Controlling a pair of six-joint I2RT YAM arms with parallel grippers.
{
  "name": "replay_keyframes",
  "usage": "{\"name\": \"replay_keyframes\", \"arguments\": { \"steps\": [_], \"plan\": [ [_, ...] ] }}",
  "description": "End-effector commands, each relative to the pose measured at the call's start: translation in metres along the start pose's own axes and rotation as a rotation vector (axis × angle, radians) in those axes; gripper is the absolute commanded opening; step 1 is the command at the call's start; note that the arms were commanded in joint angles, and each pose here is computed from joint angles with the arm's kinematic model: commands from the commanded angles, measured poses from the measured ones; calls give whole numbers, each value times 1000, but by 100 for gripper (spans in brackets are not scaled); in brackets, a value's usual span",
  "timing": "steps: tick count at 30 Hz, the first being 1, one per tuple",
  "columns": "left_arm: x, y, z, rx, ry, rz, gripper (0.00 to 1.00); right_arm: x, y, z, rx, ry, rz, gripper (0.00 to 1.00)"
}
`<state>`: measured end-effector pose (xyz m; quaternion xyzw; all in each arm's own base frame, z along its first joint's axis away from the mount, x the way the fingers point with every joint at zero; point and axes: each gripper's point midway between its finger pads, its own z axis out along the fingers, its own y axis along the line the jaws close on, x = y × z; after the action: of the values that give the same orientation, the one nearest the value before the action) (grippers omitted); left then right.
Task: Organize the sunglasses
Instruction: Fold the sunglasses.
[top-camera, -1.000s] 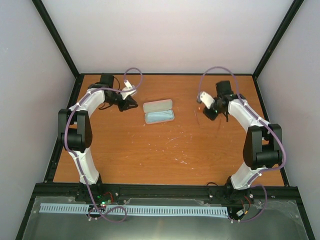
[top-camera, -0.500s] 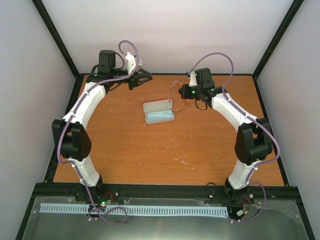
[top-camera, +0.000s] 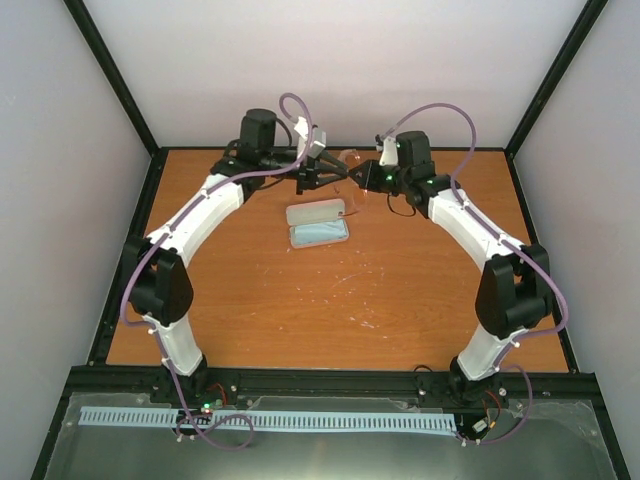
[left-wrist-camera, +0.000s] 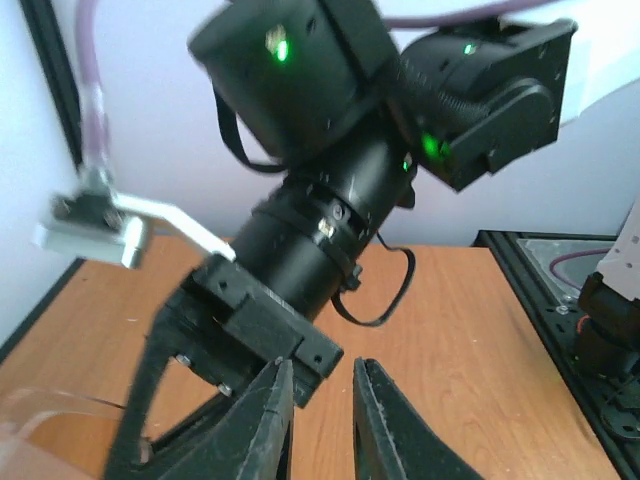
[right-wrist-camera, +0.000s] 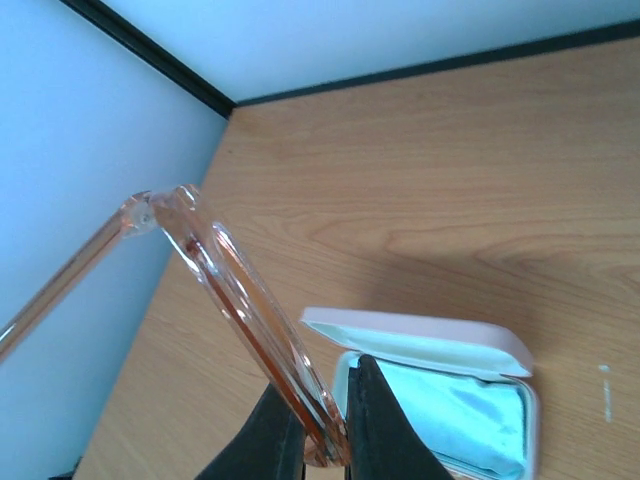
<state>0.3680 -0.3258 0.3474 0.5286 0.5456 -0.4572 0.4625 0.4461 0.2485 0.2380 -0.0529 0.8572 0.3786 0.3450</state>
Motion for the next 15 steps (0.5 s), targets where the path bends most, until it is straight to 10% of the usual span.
{"name": "replay_keyframes", "arguments": {
  "steps": [1,15],
  "plan": [
    [11,-5,14,55,-13,-36,18,-24,46,-31,-127,-89,-43,3],
    [48,22,32,-6,44,-60,15,-20,71,-57,-144,-103,-75,3]
  ]
}}
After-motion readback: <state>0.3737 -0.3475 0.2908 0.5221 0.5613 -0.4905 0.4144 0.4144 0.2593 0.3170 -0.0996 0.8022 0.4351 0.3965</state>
